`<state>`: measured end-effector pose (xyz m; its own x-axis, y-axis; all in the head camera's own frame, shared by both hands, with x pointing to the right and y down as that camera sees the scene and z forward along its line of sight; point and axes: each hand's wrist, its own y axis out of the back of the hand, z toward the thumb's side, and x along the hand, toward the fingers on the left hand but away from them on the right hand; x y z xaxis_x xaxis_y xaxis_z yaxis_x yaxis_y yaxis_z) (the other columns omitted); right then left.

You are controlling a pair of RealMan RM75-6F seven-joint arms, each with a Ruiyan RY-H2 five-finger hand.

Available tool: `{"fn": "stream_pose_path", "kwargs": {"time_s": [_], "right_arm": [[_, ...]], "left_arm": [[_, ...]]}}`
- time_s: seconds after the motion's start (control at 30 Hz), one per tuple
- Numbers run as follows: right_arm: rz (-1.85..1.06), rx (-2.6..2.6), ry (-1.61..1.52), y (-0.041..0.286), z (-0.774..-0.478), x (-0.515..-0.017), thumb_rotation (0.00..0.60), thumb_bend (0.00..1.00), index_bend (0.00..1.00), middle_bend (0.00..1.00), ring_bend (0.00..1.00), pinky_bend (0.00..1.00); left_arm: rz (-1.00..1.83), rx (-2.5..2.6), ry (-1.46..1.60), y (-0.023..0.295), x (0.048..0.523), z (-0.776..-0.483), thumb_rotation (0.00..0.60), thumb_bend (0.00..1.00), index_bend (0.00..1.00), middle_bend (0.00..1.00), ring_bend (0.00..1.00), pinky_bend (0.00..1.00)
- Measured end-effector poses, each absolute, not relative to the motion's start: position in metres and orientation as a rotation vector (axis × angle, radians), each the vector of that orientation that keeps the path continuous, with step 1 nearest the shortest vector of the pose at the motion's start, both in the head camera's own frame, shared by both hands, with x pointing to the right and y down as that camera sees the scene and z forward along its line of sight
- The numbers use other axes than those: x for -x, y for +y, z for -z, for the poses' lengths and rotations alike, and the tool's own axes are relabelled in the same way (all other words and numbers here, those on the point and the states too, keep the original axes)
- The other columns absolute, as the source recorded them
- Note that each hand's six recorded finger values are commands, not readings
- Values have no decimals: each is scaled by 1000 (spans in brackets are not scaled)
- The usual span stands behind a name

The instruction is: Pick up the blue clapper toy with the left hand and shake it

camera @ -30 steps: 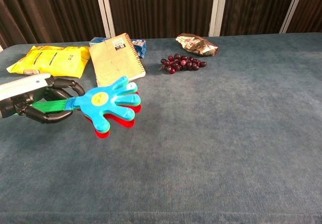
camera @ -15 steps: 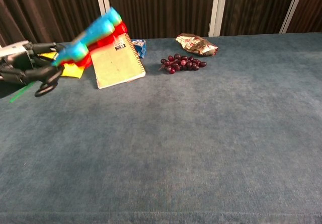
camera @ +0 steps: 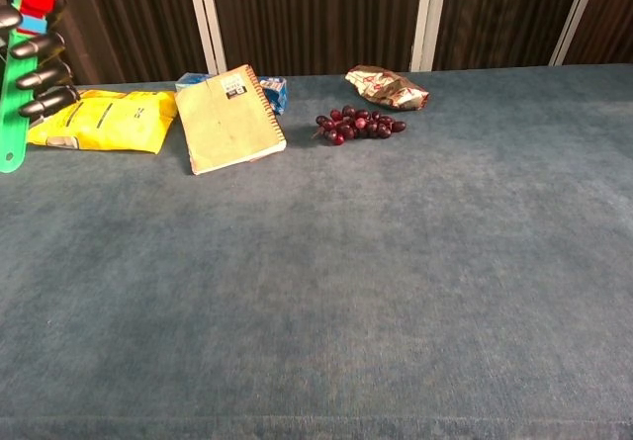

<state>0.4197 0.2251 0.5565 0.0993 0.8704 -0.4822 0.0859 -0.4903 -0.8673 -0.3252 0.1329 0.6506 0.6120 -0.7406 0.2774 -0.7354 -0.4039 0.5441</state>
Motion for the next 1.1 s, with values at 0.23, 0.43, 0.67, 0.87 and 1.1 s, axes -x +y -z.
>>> {"fn": "stream_pose_path", "kwargs": {"time_s": [0.23,0.43,0.67,0.87,1.1], "right_arm": [[-1454,1700,-949,225,-555,-420,600,16,0,0,0,0],[-1449,1700,-956,225,-553,-421,600,16,0,0,0,0],[-1448,1702,-955,224,-554,-421,600,25,0,0,0,0],[-1451,1703,-951,225,-555,-420,600,27,0,0,0,0],[-1452,1704,-952,225,-555,-421,600,29,0,0,0,0]], "left_arm": [[-477,-2652,-1178,148,319,-675,600,552,891,814,728,790],[-979,-3014,-1135,158,315,-697,600,552,891,815,728,790],[-1176,-3022,-1116,164,314,-716,600,539,892,820,728,789],[-1191,-2844,-1161,177,316,-741,600,482,652,666,495,536],[-1307,-2818,-1134,182,325,-755,600,423,2,155,13,42]]}}
